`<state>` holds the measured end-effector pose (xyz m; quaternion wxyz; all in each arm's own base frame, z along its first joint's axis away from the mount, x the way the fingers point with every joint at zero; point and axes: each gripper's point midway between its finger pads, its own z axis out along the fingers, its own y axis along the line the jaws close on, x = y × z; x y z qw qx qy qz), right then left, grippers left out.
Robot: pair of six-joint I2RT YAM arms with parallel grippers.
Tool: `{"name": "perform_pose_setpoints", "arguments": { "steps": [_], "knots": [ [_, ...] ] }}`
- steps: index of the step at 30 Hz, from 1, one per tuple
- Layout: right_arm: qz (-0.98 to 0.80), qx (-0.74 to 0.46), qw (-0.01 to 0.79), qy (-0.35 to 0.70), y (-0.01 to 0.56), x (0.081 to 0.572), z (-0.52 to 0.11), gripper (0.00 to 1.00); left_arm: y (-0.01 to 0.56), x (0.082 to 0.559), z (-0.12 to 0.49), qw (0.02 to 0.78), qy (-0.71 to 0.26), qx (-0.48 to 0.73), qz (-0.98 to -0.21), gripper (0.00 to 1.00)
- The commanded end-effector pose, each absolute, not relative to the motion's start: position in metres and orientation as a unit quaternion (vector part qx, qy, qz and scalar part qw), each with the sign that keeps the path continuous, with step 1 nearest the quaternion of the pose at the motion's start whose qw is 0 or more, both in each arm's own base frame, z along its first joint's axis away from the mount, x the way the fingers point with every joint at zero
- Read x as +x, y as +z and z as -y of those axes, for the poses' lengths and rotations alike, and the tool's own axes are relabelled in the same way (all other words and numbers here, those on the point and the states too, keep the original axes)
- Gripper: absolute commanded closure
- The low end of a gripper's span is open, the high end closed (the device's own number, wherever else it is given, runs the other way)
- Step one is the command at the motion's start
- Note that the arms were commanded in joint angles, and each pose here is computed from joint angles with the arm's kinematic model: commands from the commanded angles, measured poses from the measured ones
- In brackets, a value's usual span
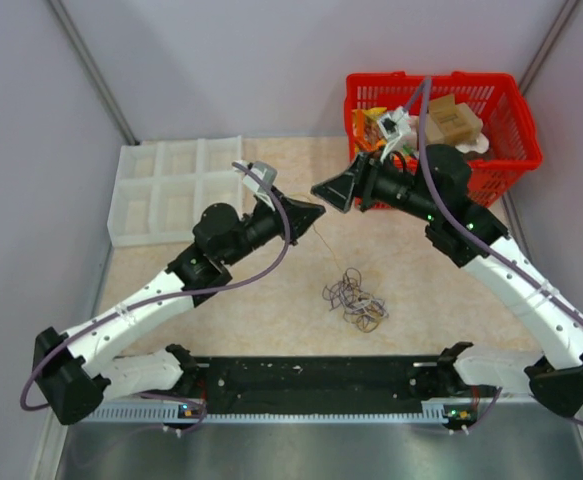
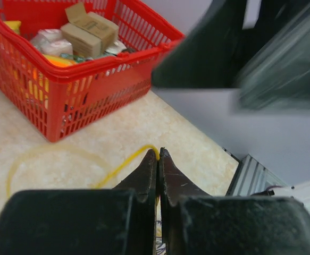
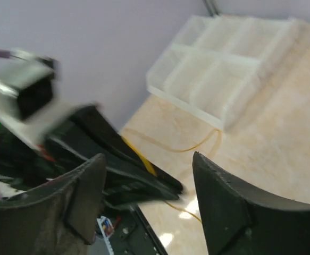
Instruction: Untangle the cables
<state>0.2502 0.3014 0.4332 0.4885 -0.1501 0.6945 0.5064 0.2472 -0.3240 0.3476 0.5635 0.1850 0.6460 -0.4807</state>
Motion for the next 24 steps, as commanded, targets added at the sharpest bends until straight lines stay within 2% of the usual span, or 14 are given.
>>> {"name": "perform_pose_setpoints", "arguments": {
  "steps": [1,5,12,24],
  "knots": [
    [-0.770,-0.136,0.474,0.405,0.343,0.258,-0.250,0.27,0.388,0.250,0.287,0.628,-0.452,0.126,-0.621,1.00],
    [-0.821,-0.135,0.432,0.348,0.263,0.242,-0.227,0.21,0.408,0.246,0.277,0.642,-0.452,0.117,-0.608,1.00],
    [-0.854,-0.165,0.409,0.276,0.209,0.226,-0.237,0.18,0.442,0.251,0.277,0.655,-0.457,0.101,-0.593,1.00],
    [-0.846,-0.116,0.362,0.374,0.170,0.229,-0.275,0.34,0.505,0.240,0.267,0.674,-0.476,0.096,-0.556,1.00]
  ]
}}
